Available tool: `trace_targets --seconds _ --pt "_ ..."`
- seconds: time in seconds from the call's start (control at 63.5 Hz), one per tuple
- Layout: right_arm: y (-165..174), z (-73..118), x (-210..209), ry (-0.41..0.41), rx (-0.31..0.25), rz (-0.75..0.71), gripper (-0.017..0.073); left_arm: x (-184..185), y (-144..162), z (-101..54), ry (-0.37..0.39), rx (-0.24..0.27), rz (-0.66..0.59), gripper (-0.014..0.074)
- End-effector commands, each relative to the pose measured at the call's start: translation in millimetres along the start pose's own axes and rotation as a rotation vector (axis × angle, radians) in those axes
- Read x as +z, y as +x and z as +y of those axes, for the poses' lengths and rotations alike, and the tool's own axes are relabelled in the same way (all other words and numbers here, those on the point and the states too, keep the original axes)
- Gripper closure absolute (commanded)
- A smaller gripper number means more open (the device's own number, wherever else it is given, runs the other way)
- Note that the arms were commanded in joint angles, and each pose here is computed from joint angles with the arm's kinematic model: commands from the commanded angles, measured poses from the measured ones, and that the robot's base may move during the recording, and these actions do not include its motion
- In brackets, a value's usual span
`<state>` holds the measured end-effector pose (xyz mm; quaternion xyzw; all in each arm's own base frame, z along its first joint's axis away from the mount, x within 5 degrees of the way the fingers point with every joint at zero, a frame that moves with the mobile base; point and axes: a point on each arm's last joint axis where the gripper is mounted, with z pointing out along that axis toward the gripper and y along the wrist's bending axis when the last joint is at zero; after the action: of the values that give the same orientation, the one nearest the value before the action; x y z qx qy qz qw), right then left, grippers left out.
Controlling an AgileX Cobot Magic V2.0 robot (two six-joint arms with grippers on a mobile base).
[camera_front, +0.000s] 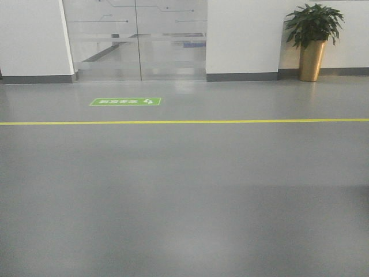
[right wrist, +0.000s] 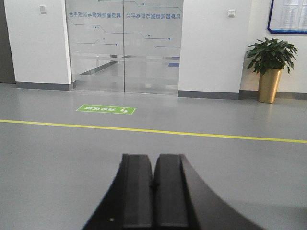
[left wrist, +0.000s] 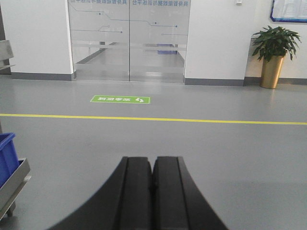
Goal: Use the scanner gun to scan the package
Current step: 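Drive the base forward along the aisle toward the red-framed table, then turn the base and approach the table edge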
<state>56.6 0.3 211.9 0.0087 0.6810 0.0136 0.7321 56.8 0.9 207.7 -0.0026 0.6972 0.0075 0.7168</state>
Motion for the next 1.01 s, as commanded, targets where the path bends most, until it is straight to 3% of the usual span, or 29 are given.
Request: trace_targets --seconds 0.0,0.991 --pt "-2.1 0.2 -0.4 -0.004 0.0 -0.024 0.0721 -0.3 -2.4 0.2 -0.004 -0.009 -0.025 0.0704" --pt "-2.1 0.2 -0.4 -0.004 0.0 -0.024 0.0721 -0.3 -2.4 0.2 -0.004 -0.009 -0.025 0.0704"
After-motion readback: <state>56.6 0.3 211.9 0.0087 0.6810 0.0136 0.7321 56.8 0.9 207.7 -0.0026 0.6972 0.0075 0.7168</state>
